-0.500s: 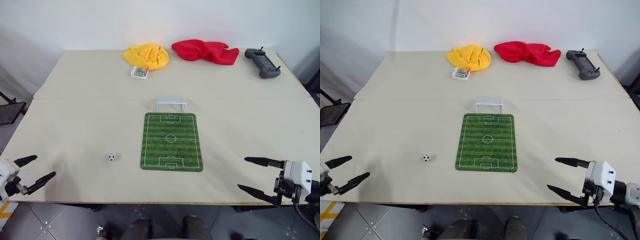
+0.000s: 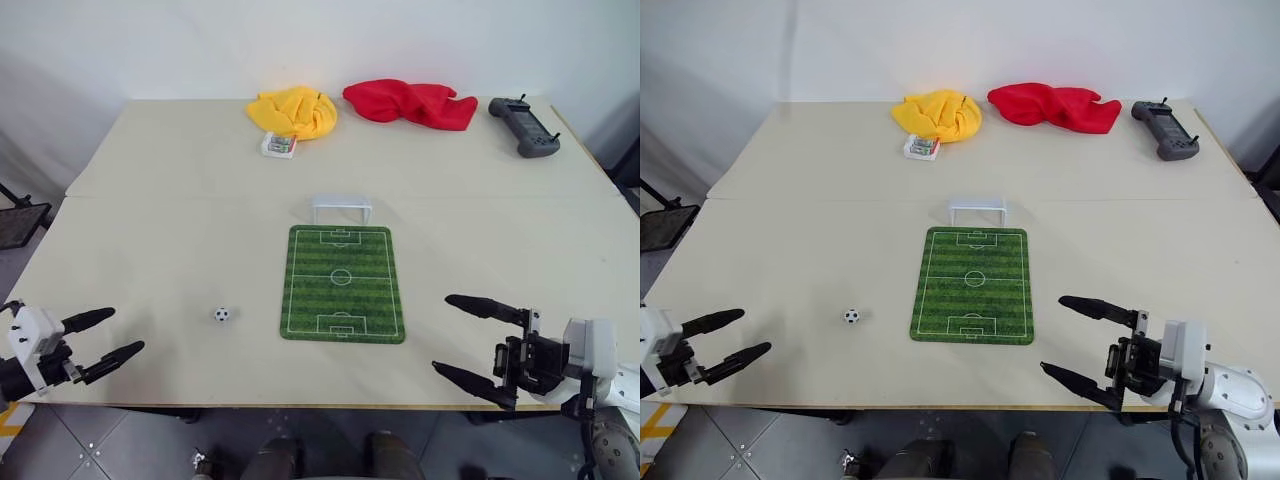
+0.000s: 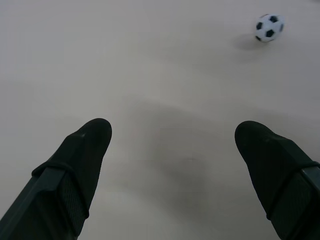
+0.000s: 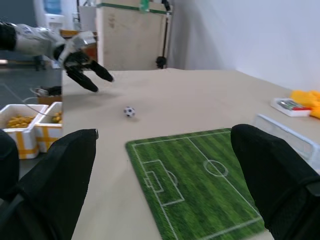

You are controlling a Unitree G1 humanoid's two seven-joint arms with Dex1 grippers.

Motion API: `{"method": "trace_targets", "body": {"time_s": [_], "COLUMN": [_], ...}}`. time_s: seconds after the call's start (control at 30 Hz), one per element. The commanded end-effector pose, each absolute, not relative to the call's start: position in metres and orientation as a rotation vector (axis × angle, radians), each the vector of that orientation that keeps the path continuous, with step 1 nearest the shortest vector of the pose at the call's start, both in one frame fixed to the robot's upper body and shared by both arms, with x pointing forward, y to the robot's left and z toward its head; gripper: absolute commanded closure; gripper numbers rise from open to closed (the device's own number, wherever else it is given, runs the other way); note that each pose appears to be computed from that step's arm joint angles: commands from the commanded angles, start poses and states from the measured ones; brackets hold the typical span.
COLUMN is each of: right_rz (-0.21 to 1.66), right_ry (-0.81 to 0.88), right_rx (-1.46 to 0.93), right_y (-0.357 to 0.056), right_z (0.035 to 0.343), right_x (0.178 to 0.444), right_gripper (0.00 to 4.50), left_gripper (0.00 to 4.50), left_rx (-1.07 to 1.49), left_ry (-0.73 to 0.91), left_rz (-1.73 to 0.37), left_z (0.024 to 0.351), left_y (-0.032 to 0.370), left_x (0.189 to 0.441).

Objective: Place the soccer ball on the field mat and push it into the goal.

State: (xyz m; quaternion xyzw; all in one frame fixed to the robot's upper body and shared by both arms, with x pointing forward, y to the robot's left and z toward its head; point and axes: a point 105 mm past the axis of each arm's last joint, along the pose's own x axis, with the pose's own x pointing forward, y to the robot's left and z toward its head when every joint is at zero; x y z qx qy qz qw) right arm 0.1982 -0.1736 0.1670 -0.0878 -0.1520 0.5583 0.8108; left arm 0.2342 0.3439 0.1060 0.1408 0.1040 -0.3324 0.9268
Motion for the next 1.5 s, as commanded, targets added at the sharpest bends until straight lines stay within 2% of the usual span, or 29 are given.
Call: {"method": "trace_targets", "body": {"time_s": [0.03, 0.17, 0.4, 0.57, 0.77, 0.9, 1.2, 1.3, 1.43, 1.5], "right_rz": [1.187, 1.144, 1.119, 1.096, 1.064, 1.058, 1.043, 1.033, 1.018, 1.035], "right_ry": [-0.31, -0.27, -0.259, -0.275, -0.27, -0.261, -0.242, -0.239, -0.239, -0.2], "right_rx": [-0.246, -0.27, -0.276, -0.278, -0.277, -0.287, -0.294, -0.298, -0.319, -0.329], "right_y": [-0.183, -0.199, -0.2, -0.192, -0.192, -0.19, -0.195, -0.2, -0.211, -0.22], "right_z": [0.164, 0.159, 0.155, 0.159, 0.159, 0.156, 0.154, 0.153, 0.155, 0.156], "right_x": [0.2, 0.204, 0.207, 0.209, 0.209, 0.206, 0.203, 0.203, 0.202, 0.199], "right_gripper": [0.0, 0.0, 0.0, 0.0, 0.0, 0.0, 0.0, 0.0, 0.0, 0.0], "left_gripper": [0.02, 0.02, 0.02, 0.02, 0.02, 0.83, 3.58, 3.63, 3.63, 3.63], "left_rx": [0.229, 0.267, 0.28, 0.28, 0.294, 0.311, 0.319, 0.308, 0.292, 0.311], "left_ry": [0.162, 0.105, 0.106, 0.145, 0.151, 0.131, 0.119, 0.087, 0.037, 0.006], "left_rz": [-0.844, -0.912, -0.953, -1.022, -1.032, -1.028, -1.062, -1.089, -1.207, -1.33], "left_z": [0.128, 0.139, 0.121, 0.104, 0.099, 0.096, 0.099, 0.11, 0.141, 0.163], "left_y": [0.311, 0.279, 0.245, 0.228, 0.228, 0.226, 0.223, 0.216, 0.185, 0.146], "left_x": [0.244, 0.267, 0.3, 0.303, 0.304, 0.309, 0.307, 0.309, 0.311, 0.312]}}
